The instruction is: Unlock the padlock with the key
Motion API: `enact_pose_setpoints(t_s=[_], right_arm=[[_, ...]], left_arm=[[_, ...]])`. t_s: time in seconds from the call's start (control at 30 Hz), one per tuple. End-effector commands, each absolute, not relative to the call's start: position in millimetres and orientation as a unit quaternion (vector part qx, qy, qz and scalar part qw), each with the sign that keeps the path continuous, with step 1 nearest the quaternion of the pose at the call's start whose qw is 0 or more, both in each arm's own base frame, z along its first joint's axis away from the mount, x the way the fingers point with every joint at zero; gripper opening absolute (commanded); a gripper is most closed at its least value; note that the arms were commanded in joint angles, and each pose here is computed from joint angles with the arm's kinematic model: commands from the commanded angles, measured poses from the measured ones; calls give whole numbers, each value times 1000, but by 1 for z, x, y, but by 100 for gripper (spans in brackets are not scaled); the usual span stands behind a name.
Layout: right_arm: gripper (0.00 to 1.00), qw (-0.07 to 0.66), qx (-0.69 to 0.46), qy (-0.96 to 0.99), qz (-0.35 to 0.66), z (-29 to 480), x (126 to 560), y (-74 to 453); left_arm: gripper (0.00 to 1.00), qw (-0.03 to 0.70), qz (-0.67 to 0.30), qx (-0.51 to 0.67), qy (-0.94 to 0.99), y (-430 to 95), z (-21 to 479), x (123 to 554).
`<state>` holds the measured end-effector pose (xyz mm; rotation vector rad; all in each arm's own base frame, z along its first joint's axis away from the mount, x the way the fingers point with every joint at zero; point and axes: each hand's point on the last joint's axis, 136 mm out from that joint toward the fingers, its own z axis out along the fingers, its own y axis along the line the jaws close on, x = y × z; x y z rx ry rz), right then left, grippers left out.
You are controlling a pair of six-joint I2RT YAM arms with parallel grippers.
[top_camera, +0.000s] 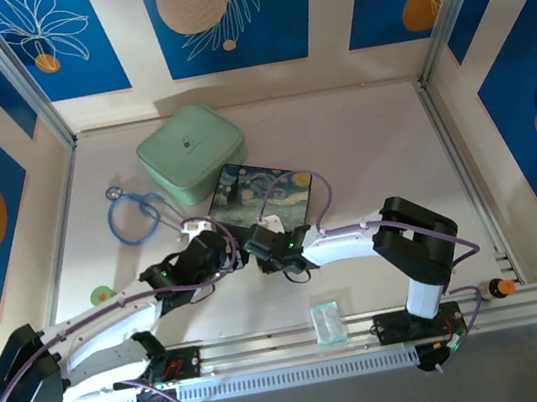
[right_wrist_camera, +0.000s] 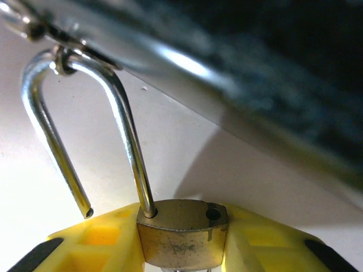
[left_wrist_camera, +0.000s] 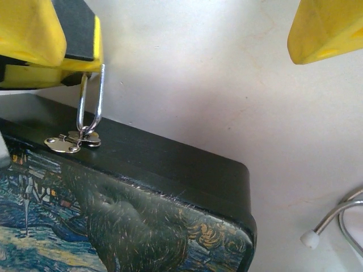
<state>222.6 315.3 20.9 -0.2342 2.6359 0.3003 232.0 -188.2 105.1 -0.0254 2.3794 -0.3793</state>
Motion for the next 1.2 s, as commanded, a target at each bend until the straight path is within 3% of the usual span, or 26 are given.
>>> enact_pose_setpoints(t_s=[0.0,0.23,0.5,0.67,0.93,1.17], right_arm=[[31,220,-88,965,112,14,211,305],[30,203,-56,971,116,10,199,273],[30,175,-13,980,95,3,183,224],[30,164,26,981,105,0,181,199],[31,166,32,979,113,-2,184,185],[31,168,47,976,128,-3,182,180]], left_arm=[[99,386,-110,23,916,-184,123,245],[99,408,-70,96,905,-191,139,257],[98,421,-70,268,864,-227,156,260],[79,408,-77,396,819,-257,151,252],[86,394,-59,517,758,-304,149,255],[85,374,-73,586,715,-333,135,261]])
